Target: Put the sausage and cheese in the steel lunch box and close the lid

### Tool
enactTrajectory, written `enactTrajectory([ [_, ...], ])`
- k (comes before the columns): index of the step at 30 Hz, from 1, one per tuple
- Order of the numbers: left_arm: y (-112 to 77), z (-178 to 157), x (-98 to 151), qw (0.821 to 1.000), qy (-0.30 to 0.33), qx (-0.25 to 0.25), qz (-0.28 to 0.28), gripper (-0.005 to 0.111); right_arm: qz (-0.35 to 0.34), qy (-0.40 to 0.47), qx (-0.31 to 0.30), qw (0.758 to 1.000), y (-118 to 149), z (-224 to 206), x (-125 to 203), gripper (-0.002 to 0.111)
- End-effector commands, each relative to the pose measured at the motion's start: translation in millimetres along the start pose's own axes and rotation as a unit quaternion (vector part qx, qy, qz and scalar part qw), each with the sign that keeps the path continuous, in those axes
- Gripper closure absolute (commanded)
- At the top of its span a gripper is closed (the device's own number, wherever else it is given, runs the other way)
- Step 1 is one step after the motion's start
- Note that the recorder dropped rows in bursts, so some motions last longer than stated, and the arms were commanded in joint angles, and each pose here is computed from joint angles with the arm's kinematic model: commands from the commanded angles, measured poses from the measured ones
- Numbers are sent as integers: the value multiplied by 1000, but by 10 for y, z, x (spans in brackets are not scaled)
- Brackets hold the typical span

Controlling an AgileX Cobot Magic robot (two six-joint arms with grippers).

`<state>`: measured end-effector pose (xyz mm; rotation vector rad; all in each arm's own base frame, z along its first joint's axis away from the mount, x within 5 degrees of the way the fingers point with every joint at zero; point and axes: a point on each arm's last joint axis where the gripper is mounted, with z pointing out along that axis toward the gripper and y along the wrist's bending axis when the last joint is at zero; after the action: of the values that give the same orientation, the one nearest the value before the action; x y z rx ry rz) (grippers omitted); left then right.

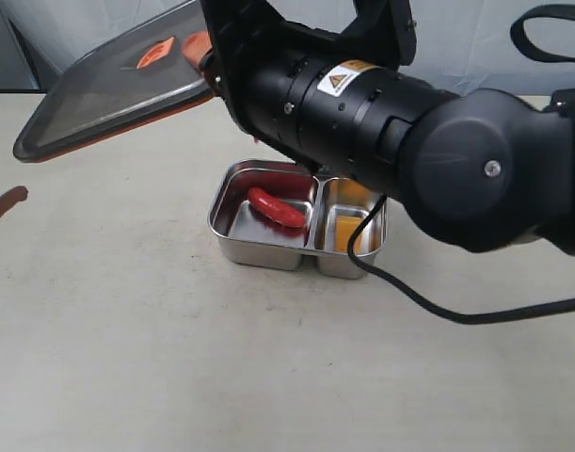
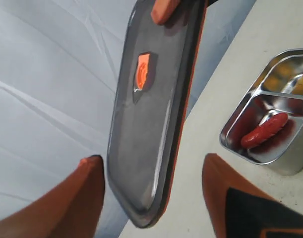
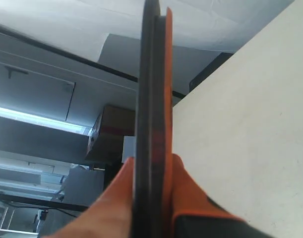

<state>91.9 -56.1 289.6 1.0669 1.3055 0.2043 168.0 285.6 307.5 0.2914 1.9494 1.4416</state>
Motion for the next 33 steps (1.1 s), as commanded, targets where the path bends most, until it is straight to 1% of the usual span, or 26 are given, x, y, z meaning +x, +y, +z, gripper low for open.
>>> enactTrajectory([
  [1,-51,60,6,1000,1,21,12,50,-3,13,-28,1000,82,-34,39,109],
  [5,-78,149,33,998,14,34,59,50,5,45,-58,997,153,-53,138,109],
  [7,-83,199,37,996,14,35,83,51,-3,65,-75,995,196,-73,212,109],
  [8,-81,225,34,994,11,33,106,52,-7,75,-82,994,216,-83,251,109],
  [11,-76,292,13,989,-3,24,143,57,-16,97,-95,991,257,-113,348,109],
  [13,-88,326,18,987,-3,29,156,65,-19,104,-96,990,268,-125,388,109],
  [15,-106,346,33,983,2,38,179,78,-28,113,-95,989,285,-153,410,109],
  [18,-120,355,47,976,6,46,212,104,-70,130,-95,984,301,-199,430,109],
  [19,-121,354,47,974,5,47,223,106,-78,138,-85,984,291,-216,433,109],
  [23,-125,354,47,962,2,49,267,106,-90,159,-18,983,191,-264,365,109],
  [24,-128,354,52,958,4,51,281,106,-96,166,31,981,87,-269,282,109],
  [25,-130,353,59,957,7,54,286,106,-95,165,51,980,38,-262,235,109],
  [26,-134,352,69,956,11,57,289,106,-95,165,87,978,-55,-252,153,109],
  [28,-143,349,95,952,23,66,298,107,-109,165,108,974,-116,-247,92,109],
  [31,-147,348,110,949,29,72,305,107,-125,168,113,971,-134,-249,83,109],
  [32,-147,348,110,949,29,72,305,107,-136,171,114,969,-140,-252,85,105],
  [33,-147,348,110,948,29,72,307,107,-141,176,120,967,-152,-257,89,96],
])
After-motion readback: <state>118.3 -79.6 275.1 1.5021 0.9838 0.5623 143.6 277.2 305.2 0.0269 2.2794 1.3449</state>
